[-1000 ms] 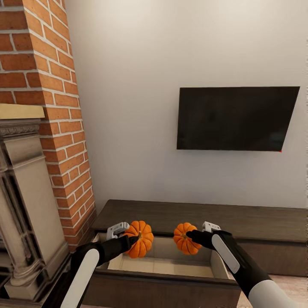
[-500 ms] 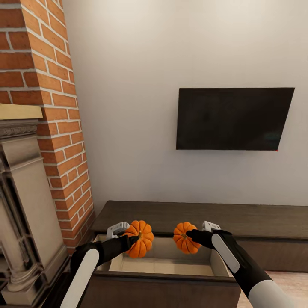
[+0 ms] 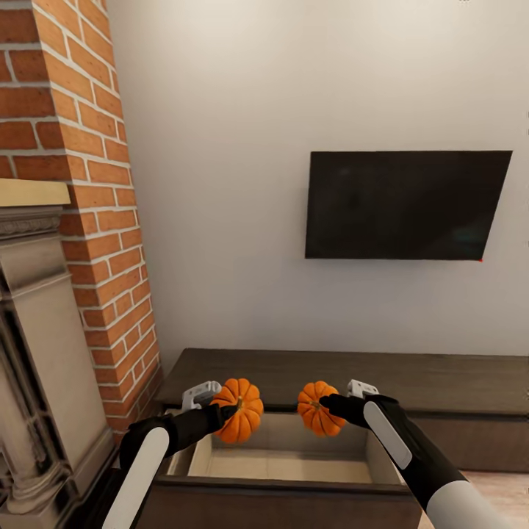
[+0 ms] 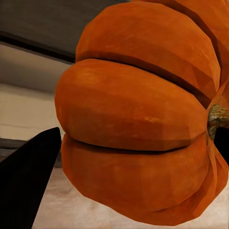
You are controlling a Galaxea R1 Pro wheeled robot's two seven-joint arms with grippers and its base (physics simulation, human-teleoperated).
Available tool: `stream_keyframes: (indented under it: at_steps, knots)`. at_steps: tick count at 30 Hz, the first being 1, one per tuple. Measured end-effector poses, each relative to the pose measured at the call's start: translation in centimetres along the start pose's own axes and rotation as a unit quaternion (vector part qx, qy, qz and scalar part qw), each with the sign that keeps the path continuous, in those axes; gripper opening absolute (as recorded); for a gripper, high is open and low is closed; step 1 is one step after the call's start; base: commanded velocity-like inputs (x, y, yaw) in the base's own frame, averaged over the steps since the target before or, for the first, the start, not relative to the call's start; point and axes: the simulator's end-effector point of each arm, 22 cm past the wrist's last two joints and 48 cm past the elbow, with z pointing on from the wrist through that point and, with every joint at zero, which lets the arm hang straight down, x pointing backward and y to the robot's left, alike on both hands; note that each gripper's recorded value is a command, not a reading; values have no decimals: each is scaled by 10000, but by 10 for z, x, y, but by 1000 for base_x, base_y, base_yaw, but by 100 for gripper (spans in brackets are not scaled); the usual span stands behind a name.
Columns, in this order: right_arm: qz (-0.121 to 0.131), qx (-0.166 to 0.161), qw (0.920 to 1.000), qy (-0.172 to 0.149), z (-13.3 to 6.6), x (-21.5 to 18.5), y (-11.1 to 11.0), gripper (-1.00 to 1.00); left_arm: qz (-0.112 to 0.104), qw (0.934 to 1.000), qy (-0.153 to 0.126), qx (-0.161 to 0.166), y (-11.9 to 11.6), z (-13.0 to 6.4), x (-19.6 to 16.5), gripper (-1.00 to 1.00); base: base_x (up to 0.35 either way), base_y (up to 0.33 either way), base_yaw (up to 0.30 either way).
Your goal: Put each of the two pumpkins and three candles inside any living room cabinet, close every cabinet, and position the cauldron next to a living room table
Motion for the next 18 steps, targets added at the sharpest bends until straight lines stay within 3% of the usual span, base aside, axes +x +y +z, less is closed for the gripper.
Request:
stream_keyframes:
  at_steps: [18]
  knots:
    - [-7,-8,10000,-18,-2,-2,1,-100,-2,10000,-19,18,-2,-1,-1,-100,101,60,-36]
